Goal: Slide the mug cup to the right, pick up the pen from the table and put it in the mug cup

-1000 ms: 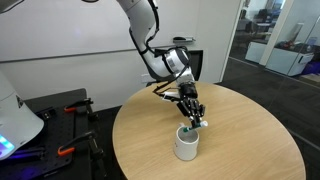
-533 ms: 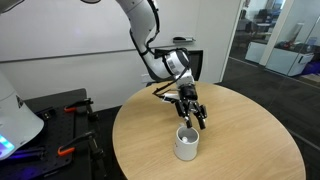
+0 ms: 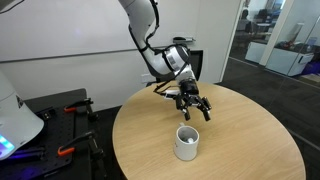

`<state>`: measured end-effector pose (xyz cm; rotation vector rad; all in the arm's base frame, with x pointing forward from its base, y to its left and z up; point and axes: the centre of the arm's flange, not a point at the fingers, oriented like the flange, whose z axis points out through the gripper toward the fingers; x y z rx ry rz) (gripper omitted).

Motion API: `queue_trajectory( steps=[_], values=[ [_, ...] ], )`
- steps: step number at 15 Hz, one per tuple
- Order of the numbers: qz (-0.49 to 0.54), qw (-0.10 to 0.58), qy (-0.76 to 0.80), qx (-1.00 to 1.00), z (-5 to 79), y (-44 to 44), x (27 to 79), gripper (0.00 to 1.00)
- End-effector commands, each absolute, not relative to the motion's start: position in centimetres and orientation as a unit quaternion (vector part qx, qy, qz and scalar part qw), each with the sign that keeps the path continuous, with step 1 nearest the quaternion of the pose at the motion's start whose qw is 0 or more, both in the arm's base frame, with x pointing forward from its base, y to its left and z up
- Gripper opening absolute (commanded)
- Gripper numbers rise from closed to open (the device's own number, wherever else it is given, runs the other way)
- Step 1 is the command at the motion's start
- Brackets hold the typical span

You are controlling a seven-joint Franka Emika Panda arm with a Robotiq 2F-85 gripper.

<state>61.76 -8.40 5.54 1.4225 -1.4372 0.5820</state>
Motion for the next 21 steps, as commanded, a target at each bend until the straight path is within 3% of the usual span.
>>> queue_trajectory(
  steps=[1, 14, 15, 21],
  values=[
    [0.275, 0.477, -0.604, 0.576, 9.1, -7.4, 60.3, 1.00],
    [0.373, 0.429, -0.610, 0.553, 17.3, -5.2, 58.2, 1.00],
    [0.362, 0.438, -0.606, 0.557, 15.4, -5.2, 60.3, 1.00],
    [0.356, 0.436, -0.607, 0.560, 15.1, -5.2, 60.1, 1.00]
  ],
)
